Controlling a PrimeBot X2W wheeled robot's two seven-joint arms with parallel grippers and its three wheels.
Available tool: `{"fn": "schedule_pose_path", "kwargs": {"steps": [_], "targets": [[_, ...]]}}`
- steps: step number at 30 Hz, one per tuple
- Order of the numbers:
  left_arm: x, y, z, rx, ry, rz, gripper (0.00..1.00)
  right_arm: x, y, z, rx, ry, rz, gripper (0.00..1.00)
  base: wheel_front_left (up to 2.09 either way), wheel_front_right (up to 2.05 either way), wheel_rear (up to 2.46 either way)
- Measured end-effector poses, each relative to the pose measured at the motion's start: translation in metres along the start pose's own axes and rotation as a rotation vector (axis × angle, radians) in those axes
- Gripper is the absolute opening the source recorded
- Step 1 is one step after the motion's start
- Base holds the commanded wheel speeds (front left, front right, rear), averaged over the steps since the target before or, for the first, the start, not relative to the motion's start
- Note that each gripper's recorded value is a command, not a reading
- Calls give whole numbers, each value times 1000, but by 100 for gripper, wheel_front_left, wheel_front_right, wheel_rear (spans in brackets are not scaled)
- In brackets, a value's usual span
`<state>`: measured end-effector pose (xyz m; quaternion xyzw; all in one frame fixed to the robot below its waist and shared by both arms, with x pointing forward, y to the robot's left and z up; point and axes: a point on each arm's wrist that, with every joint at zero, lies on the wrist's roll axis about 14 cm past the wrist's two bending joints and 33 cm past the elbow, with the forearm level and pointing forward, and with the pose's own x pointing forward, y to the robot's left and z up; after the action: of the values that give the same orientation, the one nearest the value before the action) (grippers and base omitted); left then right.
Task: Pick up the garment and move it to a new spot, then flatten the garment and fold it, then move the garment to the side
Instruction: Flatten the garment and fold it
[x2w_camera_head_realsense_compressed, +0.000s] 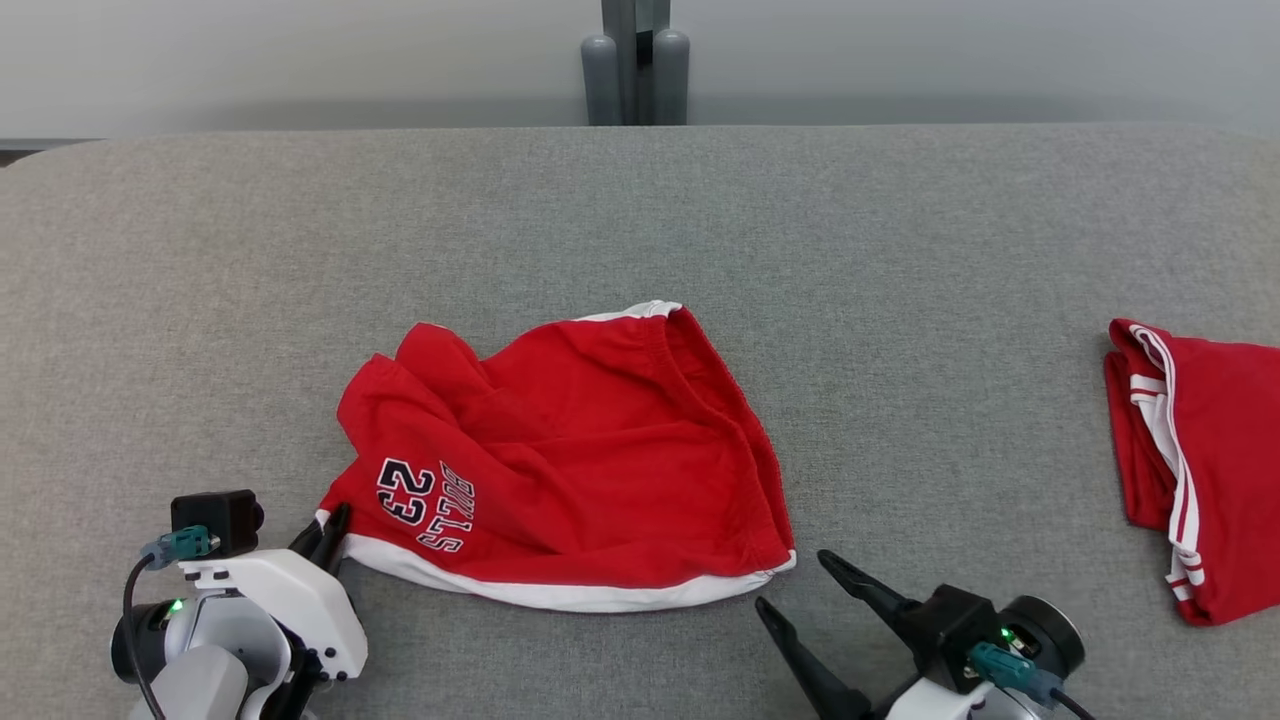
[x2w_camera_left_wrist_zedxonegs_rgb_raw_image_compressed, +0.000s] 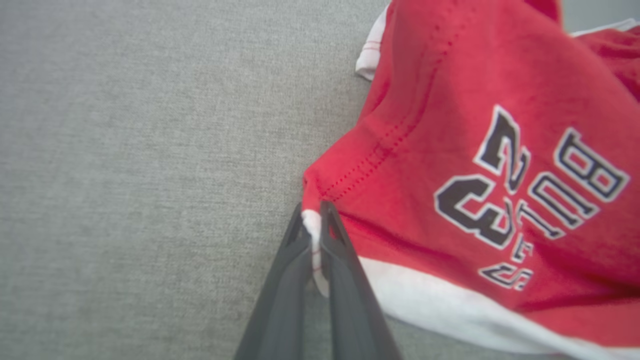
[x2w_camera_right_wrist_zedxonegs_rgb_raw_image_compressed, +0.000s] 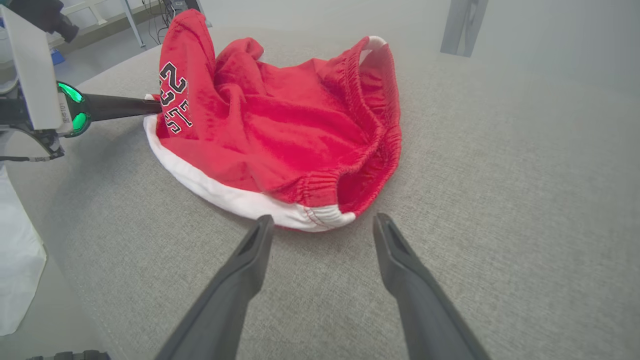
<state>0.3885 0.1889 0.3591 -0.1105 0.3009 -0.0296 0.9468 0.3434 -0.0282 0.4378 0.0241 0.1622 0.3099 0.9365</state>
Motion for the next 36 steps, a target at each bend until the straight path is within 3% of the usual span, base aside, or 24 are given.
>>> {"fn": "schedule_pose_path", "kwargs": {"steps": [8,9,11,14,19,23,28,36], "targets": [[-1,0,0,-13,-11,3,0,19,14,-12,-58,49,94,100,0,0,0],[-1,0,1,-17,-13,1,0,20,14,-15,-61,59,98,81,0,0,0],[-1,-2,3,-22,-26,-2,0,23,16,-19,-65,73,108,0,0,0,0],[-2,-2,11,-30,-65,-3,0,24,17,-19,-45,66,112,0,0,0,0],[-8,-5,48,2,-200,-5,0,23,6,25,125,-126,56,0,0,0,0],[-20,-23,99,42,-367,-43,0,16,-9,57,180,-243,19,0,0,0,0],[-46,-39,155,75,-554,-56,0,5,-25,101,187,-391,-17,0,0,0,0],[-114,-83,228,96,-867,-120,0,-34,-49,180,89,-644,-97,0,0,0,0]]}}
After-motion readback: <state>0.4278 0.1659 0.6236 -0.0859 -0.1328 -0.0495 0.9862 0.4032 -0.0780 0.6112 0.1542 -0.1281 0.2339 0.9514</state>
